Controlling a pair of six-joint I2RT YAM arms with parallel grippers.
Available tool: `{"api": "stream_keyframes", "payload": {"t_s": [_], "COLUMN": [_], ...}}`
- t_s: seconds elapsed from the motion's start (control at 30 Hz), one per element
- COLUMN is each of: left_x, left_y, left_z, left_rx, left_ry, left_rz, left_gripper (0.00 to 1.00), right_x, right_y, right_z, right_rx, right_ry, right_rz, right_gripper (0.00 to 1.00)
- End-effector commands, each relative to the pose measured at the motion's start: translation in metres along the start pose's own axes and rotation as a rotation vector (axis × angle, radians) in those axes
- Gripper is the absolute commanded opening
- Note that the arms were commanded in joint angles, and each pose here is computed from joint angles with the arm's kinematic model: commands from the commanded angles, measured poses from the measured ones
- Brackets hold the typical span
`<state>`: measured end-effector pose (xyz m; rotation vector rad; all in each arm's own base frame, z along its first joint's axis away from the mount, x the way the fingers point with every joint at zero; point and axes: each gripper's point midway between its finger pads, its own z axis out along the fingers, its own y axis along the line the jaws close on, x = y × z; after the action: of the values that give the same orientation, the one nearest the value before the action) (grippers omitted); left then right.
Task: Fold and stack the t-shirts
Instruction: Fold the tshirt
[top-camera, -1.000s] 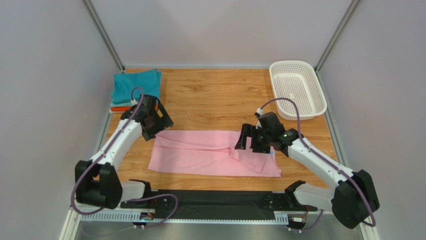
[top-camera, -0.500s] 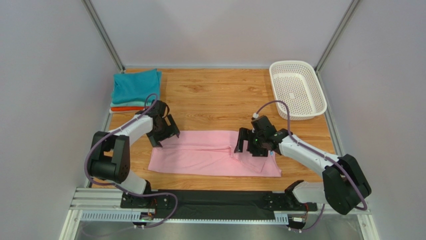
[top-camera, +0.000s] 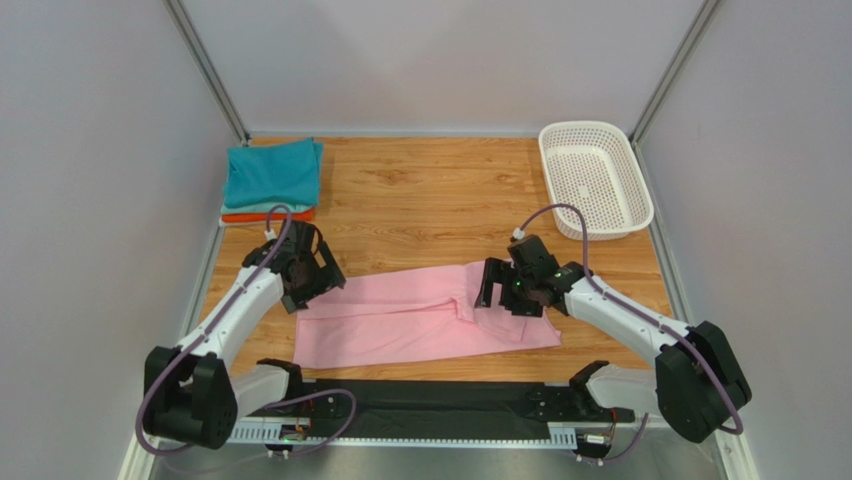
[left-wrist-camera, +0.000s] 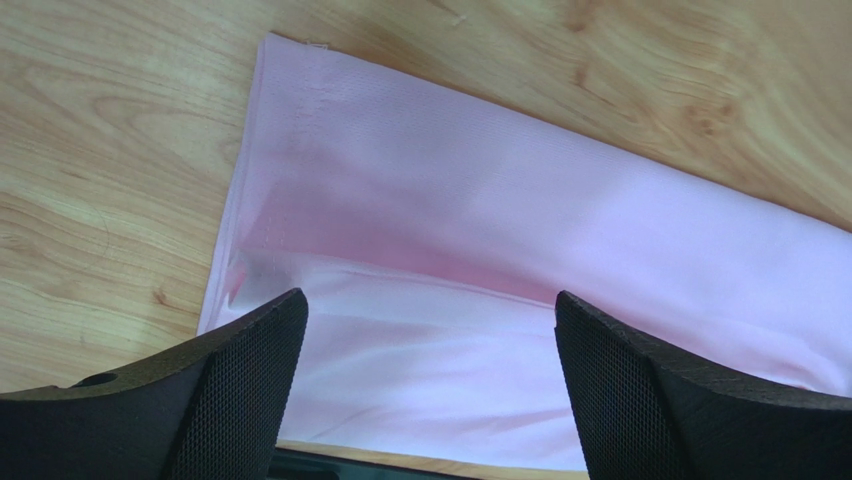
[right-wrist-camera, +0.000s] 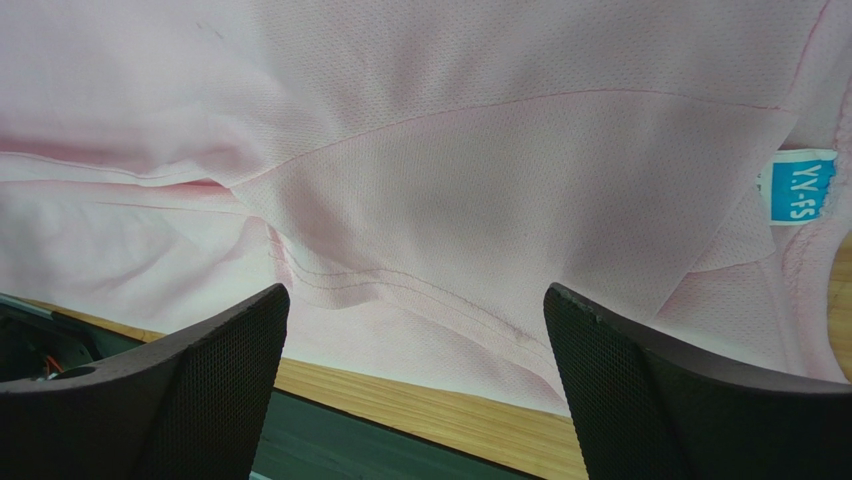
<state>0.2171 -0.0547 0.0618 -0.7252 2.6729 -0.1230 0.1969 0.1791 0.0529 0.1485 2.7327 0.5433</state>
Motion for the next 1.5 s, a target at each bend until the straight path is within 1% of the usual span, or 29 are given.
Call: {"api": "stream_keyframes", "payload": {"t_s": [0.0,0.07,0.1,0.13,0.17,0.23,0.27,0.3,0.37,0.47,0.63,0.77,0.8,0.83,0.87,0.9,0.93,0.97,1.0,1.03,1.07,1.13,1.2,1.23,1.27,1.33,1.37,1.43,1.47], "left_x": [-0.008,-0.003,-0.002,0.003,0.002,0.01,0.02,0.023,0.032,0.041,0.06,0.072,0.076,0.079,0.083,0.088,0.091,0.095,0.099,0.104,0.108,0.114,0.122,0.128,0.13,0.137,0.14,0.147,0.149], "left_y": [-0.017,-0.027,-0.032,-0.039,-0.039,-0.052,-0.062,-0.068,-0.072,-0.07,-0.071,-0.07,-0.069,-0.07,-0.072,-0.071,-0.071,-0.072,-0.071,-0.071,-0.069,-0.07,-0.07,-0.072,-0.074,-0.084,-0.086,-0.091,-0.095], "left_z": [-0.031,-0.038,-0.039,-0.038,-0.039,-0.033,-0.032,-0.023,-0.016,0.0,0.018,0.024,0.026,0.027,0.027,0.028,0.027,0.025,0.025,0.024,0.023,0.02,0.016,0.013,0.011,0.007,0.007,0.007,0.009], "left_rx": [0.116,0.174,0.195,0.203,0.206,0.226,0.269,0.287,0.306,0.283,0.288,0.286,0.288,0.29,0.301,0.297,0.296,0.303,0.297,0.295,0.297,0.292,0.3,0.297,0.308,0.337,0.347,0.361,0.364], "left_ry": [-0.052,-0.035,-0.032,-0.017,-0.021,0.009,0.049,0.071,0.107,0.143,0.21,0.237,0.244,0.25,0.252,0.264,0.269,0.273,0.281,0.286,0.288,0.292,0.289,0.293,0.282,0.27,0.271,0.283,0.284], "left_rz": [0.004,0.027,0.064,0.1,0.104,0.173,0.204,0.22,0.233,0.24,0.242,0.233,0.22,0.214,0.218,0.207,0.202,0.205,0.188,0.184,0.181,0.145,0.138,0.126,0.119,0.116,0.118,0.122,0.112], "left_gripper": [1.0,1.0,1.0,1.0,1.0,1.0,1.0,1.0,1.0,1.0,1.0,1.0,1.0,1.0,1.0,1.0,1.0,1.0,1.0,1.0,1.0,1.0,1.0,1.0,1.0,1.0,1.0,1.0,1.0], "right_x": [-0.005,0.0,0.002,0.006,0.01,0.012,0.013,0.013,0.006,-0.006,-0.027,-0.066,-0.067,-0.093,-0.102,-0.106,-0.127,-0.137,-0.137,-0.161,-0.161,-0.171,-0.194,-0.196,-0.212,-0.214,-0.229,-0.23,-0.224], "right_y": [0.001,-0.003,-0.003,-0.007,-0.009,-0.016,-0.021,-0.024,-0.027,-0.033,-0.042,-0.039,-0.042,-0.031,-0.029,-0.03,-0.019,-0.014,-0.017,-0.005,-0.011,-0.004,0.005,0.009,0.018,0.029,0.038,0.044,0.04], "right_z": [-0.011,-0.013,-0.012,-0.01,-0.009,-0.005,-0.002,0.001,0.005,0.013,0.042,0.062,0.073,0.075,0.079,0.092,0.094,0.098,0.112,0.111,0.125,0.132,0.144,0.146,0.152,0.158,0.164,0.171,0.185], "right_rx": [-0.003,0.005,0.005,0.012,0.019,0.043,0.051,0.059,0.055,0.054,0.076,0.077,0.091,0.067,0.07,0.083,0.061,0.053,0.068,0.05,0.068,0.063,0.042,0.026,-0.001,-0.031,-0.047,-0.043,-0.036], "right_ry": [-0.041,-0.035,-0.03,-0.019,-0.011,-0.006,0.0,0.008,0.005,0.018,0.074,0.082,0.109,0.072,0.07,0.099,0.08,0.08,0.11,0.078,0.105,0.117,0.099,0.119,0.103,0.132,0.109,0.13,0.158], "right_rz": [0.035,0.068,0.077,0.095,0.104,0.126,0.144,0.156,0.169,0.172,0.181,0.194,0.202,0.185,0.183,0.19,0.174,0.17,0.176,0.165,0.174,0.158,0.129,0.116,0.068,0.002,-0.064,-0.116,-0.126], "right_gripper": [1.0,1.0,1.0,1.0,1.0,1.0,1.0,1.0,1.0,1.0,1.0,1.0,1.0,1.0,1.0,1.0,1.0,1.0,1.0,1.0,1.0,1.0,1.0,1.0,1.0,1.0,1.0,1.0,1.0]}}
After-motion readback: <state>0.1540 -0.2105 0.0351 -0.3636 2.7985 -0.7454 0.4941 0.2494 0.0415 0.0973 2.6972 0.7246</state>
